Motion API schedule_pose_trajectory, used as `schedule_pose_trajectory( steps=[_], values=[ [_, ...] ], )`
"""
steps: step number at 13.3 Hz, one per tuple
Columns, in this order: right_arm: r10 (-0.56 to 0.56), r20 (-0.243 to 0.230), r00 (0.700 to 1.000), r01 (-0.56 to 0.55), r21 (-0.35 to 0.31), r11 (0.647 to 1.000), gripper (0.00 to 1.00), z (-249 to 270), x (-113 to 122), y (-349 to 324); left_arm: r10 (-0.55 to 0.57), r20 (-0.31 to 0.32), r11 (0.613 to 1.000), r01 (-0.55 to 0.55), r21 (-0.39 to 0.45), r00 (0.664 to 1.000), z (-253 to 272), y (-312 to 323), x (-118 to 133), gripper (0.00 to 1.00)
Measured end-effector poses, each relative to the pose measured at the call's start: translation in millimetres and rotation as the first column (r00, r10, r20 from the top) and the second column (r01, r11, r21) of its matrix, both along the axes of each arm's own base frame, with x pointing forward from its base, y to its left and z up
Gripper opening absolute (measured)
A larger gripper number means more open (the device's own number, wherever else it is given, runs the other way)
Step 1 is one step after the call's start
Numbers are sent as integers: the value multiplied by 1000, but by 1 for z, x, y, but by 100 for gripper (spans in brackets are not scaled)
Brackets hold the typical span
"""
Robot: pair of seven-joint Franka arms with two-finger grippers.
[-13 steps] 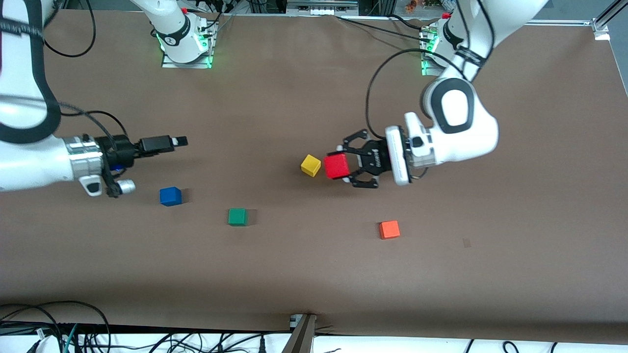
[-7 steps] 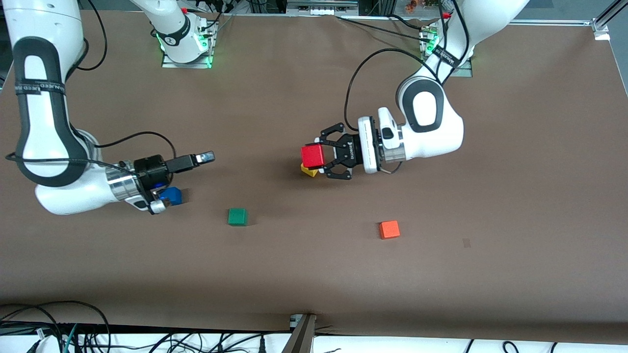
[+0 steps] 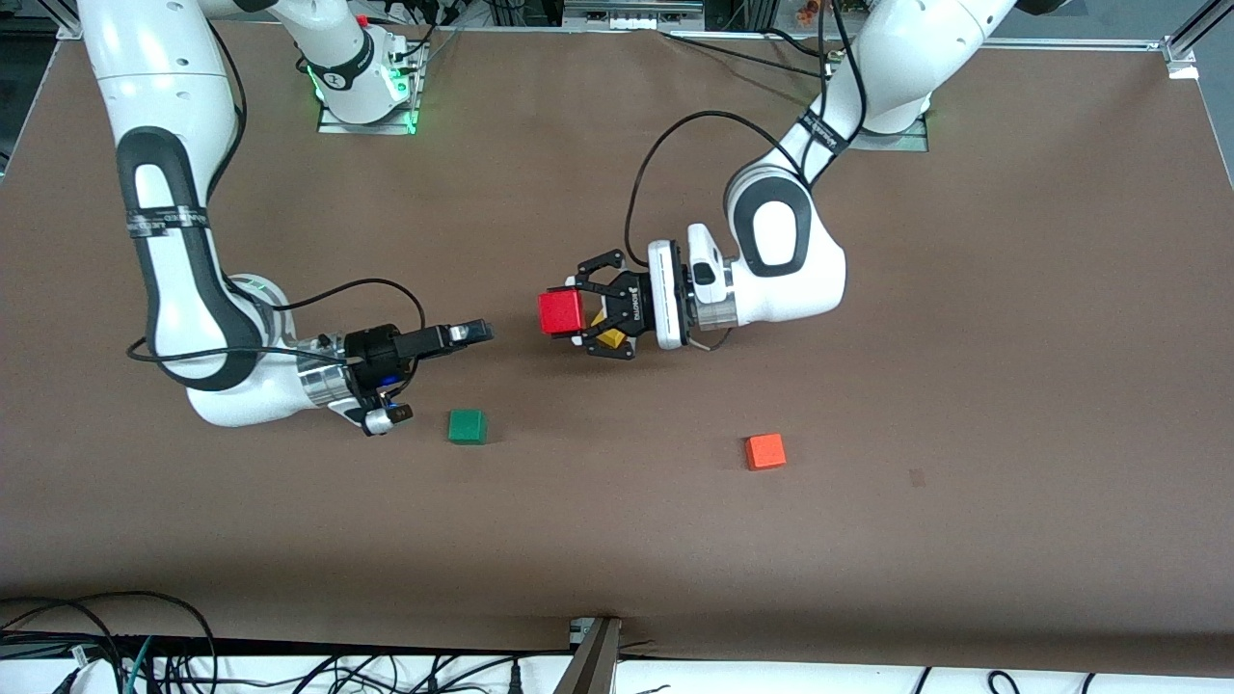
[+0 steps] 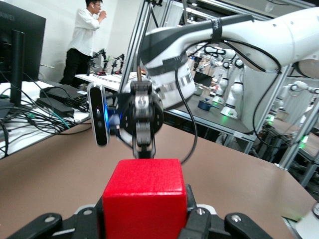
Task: Pass red block to right arm, stack on blue
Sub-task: 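Carry the red cube with the left gripper while the right gripper approaches, then close the right gripper on the red cube held by the left gripper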
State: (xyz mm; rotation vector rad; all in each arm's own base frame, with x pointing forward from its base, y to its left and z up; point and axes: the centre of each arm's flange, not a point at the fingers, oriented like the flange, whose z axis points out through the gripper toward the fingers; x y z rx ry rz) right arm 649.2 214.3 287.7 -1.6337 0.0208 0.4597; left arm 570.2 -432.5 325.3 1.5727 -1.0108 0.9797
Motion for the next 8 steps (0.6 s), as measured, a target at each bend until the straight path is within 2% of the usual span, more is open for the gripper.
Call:
schedule_pose_trajectory(
  steps=[3, 8],
  values=[
    [-17, 8, 1000, 17, 9, 1000, 100, -5, -3, 12, 7, -5, 1000, -7, 1, 1000, 5, -23, -14, 56],
    [-27, 7, 1000, 26, 37, 999, 100, 3, -4, 19, 13, -8, 1000, -13, 3, 1000, 2, -21, -12, 56]
  ],
)
